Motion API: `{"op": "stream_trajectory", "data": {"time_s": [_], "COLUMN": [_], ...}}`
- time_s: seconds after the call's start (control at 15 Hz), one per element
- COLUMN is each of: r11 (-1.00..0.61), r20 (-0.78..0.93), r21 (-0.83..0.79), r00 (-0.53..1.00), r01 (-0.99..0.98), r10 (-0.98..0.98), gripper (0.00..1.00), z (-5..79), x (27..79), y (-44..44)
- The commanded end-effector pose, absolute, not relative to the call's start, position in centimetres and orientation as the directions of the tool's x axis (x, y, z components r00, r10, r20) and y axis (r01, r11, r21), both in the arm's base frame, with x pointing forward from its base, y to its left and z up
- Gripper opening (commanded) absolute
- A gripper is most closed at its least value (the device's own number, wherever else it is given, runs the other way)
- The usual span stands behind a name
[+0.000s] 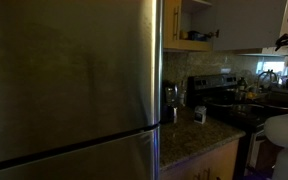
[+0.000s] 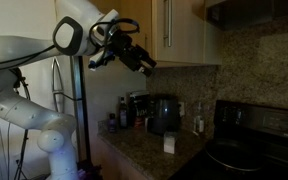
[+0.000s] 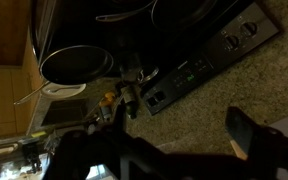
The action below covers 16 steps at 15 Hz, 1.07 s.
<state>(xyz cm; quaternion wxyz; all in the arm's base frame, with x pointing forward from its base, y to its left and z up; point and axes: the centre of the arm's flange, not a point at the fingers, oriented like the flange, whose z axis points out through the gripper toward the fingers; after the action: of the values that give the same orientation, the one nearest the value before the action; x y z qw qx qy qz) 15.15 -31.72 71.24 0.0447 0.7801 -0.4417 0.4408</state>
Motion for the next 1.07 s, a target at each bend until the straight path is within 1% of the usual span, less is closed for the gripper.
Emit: {"op": "stream_trajectory", "data": {"time_s": [0.0,0.33,0.4,0.47,0.53,0.73,0.87,1.0], "r11": [-0.617,-0.612,-0.613,-0.619,-0.606,-0.606,-0.603,-0.605], "r20": [0.719,0.694,0.719,0.736,0.727,0.727,0.724,0.703], "r21": [-0.196,-0.201,-0.185,-0.21,-0.32,-0.32,-0.16,-0.072], "r00": [0.316,0.33,0.32,0.294,0.221,0.221,0.322,0.39], "r01": [-0.762,-0.765,-0.768,-0.757,-0.728,-0.728,-0.781,-0.793], "r10": [-0.619,-0.64,-0.618,-0.609,-0.65,-0.65,-0.61,-0.595], "gripper": [1.0,1.0,1.0,1.0,1.0,1.0,1.0,1.0], "z": [69.2,67.5,67.7,68.3,71.3,71.3,66.9,62.6], "x": [15.2,13.0,12.7,12.8,15.1,15.1,16.9,17.7], "y": [-32.9,-35.6,-35.7,-35.1,-31.7,-31.7,-31.7,-31.6]}}
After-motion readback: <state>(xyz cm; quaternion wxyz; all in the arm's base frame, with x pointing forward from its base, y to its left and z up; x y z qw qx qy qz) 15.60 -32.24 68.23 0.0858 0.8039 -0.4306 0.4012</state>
